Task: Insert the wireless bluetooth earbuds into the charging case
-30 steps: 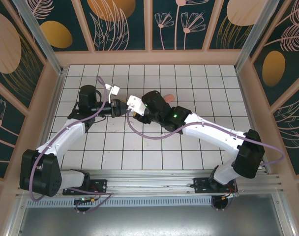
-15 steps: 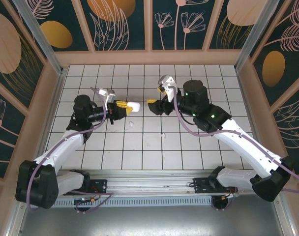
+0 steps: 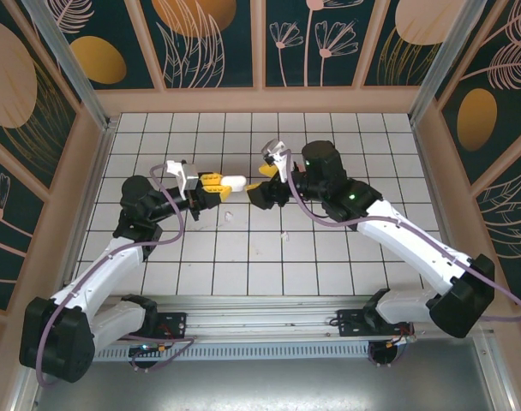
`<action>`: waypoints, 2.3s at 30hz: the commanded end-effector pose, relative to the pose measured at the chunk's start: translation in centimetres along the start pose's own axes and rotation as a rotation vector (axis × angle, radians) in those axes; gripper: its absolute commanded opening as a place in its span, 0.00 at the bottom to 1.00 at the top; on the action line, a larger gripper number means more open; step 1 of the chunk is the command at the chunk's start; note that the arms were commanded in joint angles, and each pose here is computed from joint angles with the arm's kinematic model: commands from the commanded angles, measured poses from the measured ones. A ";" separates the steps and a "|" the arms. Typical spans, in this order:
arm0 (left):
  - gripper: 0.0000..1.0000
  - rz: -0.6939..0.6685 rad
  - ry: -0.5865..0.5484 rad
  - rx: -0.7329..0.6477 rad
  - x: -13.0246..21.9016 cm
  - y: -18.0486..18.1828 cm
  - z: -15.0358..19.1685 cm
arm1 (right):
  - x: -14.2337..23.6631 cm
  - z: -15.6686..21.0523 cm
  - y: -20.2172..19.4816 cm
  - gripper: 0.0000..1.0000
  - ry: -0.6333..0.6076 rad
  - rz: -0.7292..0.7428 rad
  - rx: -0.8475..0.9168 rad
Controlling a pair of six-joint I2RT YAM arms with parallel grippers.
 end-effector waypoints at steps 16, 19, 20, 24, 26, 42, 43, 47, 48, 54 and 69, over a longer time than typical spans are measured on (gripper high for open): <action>0.00 0.029 0.006 -0.075 0.0 -1.0 0.9 | -0.8 -3.5 -2.3 0.73 -0.034 0.018 -0.024; 0.00 0.031 0.003 -0.080 0.0 -1.0 0.9 | -0.6 -3.3 -3.4 0.73 -0.035 0.045 -0.054; 0.00 0.032 0.002 -0.079 0.0 -1.0 0.9 | -0.7 -3.1 -3.6 0.73 -0.031 0.050 -0.064; 0.00 0.031 0.001 -0.079 -0.1 -0.9 0.8 | -1.2 -2.5 -4.3 0.73 -0.003 0.057 -0.093; 0.00 0.018 0.002 -0.073 -0.1 -0.6 0.9 | -1.3 -2.3 -4.2 0.72 0.008 0.047 -0.099; 0.00 -0.111 0.025 0.001 0.2 1.5 3.6 | 4.0 9.3 -8.7 0.68 0.237 0.384 -0.484; 0.00 -0.113 0.028 0.004 0.2 1.5 3.8 | 3.8 11.0 -8.6 0.67 0.286 0.388 -0.505; 0.00 -0.122 0.043 0.023 0.4 1.6 4.3 | 3.3 16.4 -8.8 0.62 0.472 0.437 -0.598; 0.00 -0.124 0.046 0.024 0.5 1.5 4.5 | 3.2 17.6 -9.1 0.61 0.516 0.458 -0.611; 0.00 -0.155 0.066 0.029 1.2 1.2 5.5 | 0.8 21.7 -8.3 0.61 0.709 0.464 -0.560; 0.00 -0.236 0.048 0.089 3.3 0.3 6.9 | -3.0 26.0 -6.4 0.54 0.983 0.440 -0.405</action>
Point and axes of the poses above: each hand's point on the last joint's axis, 136 mm out from that joint toward the fingers, its own x axis back along the fingers, its own y axis along the line the jaws close on, z = x × y, the point moved 2 cm from there along x, back along the fingers, and after that the axes turned 4 degrees about x, right-handed, at the moved point
